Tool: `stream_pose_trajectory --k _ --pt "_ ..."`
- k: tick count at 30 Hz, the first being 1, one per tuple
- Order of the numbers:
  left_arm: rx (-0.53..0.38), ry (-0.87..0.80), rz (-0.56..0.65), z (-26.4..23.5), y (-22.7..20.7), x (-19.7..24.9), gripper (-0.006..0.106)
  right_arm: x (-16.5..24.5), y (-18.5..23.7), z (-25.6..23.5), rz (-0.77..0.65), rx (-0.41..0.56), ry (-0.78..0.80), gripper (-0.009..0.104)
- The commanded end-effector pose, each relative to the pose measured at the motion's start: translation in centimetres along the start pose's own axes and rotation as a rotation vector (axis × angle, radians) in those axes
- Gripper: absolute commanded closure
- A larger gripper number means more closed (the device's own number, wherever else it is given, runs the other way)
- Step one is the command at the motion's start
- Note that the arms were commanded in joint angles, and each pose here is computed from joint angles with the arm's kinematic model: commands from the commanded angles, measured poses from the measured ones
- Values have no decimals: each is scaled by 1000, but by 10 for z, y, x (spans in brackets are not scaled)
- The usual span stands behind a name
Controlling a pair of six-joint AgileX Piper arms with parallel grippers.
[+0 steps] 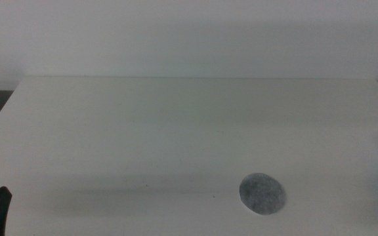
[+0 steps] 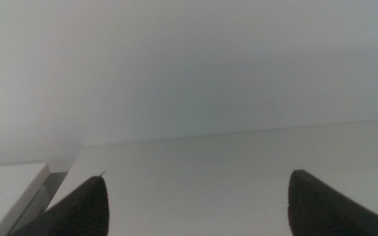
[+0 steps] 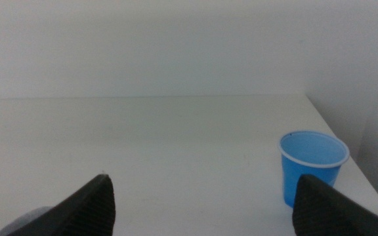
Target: Place an empty cup on a cup mat.
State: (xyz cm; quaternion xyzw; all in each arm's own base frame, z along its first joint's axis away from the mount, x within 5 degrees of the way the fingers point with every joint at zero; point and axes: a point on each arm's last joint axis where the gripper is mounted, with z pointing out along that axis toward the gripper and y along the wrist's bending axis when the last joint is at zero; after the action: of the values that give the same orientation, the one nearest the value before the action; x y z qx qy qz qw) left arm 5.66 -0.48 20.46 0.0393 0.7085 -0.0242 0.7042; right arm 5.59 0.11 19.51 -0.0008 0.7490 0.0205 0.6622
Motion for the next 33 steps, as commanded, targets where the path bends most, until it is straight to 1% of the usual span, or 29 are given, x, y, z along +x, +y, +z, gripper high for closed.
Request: stream_pose_trajectory --k 1,5,6,8,11,13,16,18,21,23,26,28,33 --pt "2 -9 -10 0 0 -1 7 1 0 0 4 2 -1 2" --pt "2 -9 -10 0 0 -1 7 1 0 0 10 1 2 2" --pt "2 -9 -10 0 0 -1 7 0 0 0 34 1 -1 2" --pt "2 -9 -10 0 0 -1 7 -12 1 -1 93 -3 -28 2" --pt "2 -9 -10 0 0 -1 7 -39 1 4 165 0 1 2" --pt "2 -9 -10 0 0 -1 7 -60 2 9 159 14 71 2" --pt "2 -9 -10 0 0 -1 7 -95 2 19 133 47 250 2" --pt "2 -9 -10 0 0 -1 7 -119 1 25 126 75 406 2" --pt "2 -9 -10 0 0 -1 7 -151 2 32 131 104 571 2" --pt "2 -9 -10 0 0 -1 7 -172 2 33 130 118 614 2" --pt "2 -9 -10 0 0 -1 7 -194 2 38 136 121 610 2" --pt "2 -9 -10 0 0 -1 7 -201 3 38 148 114 622 2" --pt "2 -9 -10 0 0 -1 7 -204 3 37 147 115 618 2"
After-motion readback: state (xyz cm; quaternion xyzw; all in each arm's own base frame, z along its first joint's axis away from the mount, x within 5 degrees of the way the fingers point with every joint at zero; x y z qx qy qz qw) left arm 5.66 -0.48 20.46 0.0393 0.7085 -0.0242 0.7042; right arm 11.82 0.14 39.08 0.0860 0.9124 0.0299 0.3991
